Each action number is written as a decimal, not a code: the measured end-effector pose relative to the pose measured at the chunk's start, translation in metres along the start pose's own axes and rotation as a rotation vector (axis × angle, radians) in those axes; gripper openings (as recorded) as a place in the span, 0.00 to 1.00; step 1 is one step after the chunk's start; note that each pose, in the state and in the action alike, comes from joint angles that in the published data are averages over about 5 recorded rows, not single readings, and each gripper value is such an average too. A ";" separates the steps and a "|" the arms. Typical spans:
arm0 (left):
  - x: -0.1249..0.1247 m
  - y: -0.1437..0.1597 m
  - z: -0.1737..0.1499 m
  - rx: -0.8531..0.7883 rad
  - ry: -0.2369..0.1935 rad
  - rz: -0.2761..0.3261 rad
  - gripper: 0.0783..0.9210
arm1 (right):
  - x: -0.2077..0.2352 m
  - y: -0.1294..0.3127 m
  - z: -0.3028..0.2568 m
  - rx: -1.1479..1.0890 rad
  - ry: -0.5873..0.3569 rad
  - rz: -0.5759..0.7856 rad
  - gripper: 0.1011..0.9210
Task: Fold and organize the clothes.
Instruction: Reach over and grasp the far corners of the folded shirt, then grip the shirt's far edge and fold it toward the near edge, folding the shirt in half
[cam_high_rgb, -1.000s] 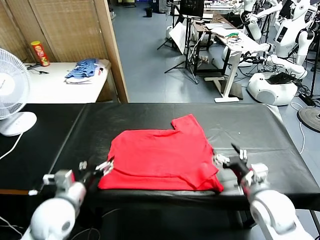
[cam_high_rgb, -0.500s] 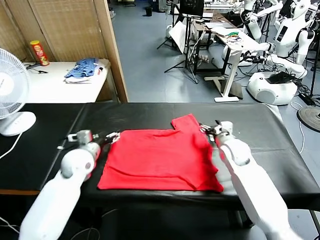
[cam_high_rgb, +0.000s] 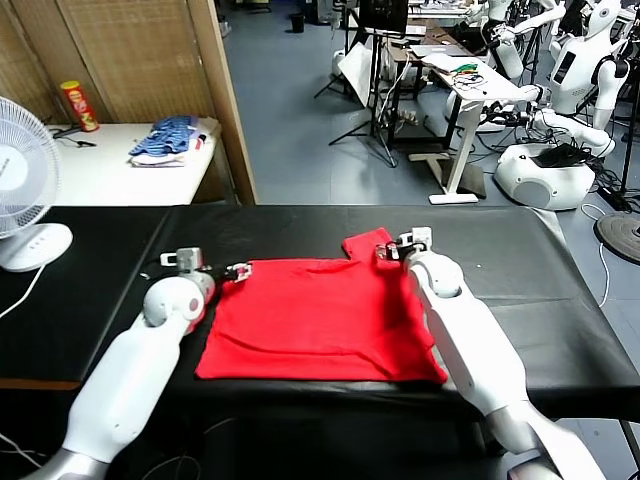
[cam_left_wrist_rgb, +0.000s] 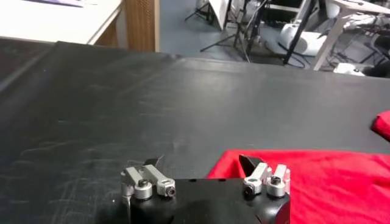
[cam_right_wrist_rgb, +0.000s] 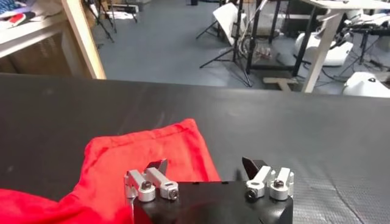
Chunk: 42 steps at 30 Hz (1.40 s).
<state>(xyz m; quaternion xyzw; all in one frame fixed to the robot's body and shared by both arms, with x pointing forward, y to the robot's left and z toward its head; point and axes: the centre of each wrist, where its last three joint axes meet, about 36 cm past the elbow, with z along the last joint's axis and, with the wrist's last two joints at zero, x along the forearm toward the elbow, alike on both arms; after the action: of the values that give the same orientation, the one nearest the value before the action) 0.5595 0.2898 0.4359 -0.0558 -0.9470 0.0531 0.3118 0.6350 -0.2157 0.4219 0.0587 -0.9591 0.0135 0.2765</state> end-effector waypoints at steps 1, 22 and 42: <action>0.000 -0.001 0.001 -0.002 -0.002 0.005 0.67 | 0.000 0.000 0.001 0.000 0.000 -0.001 0.64; 0.024 -0.006 0.000 -0.016 -0.118 0.003 0.06 | 0.058 -0.018 0.019 -0.131 -0.115 -0.094 0.03; 0.152 -0.028 0.064 -0.153 -0.191 0.012 0.06 | 0.191 -0.035 0.069 0.055 -0.007 -0.135 0.03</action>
<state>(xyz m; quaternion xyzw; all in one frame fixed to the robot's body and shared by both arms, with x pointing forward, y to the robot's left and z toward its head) 0.3977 0.2790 0.4772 -0.0799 -0.9733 -0.0122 0.2146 0.4421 -0.2743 0.4650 0.1307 -0.9532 0.0210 0.2718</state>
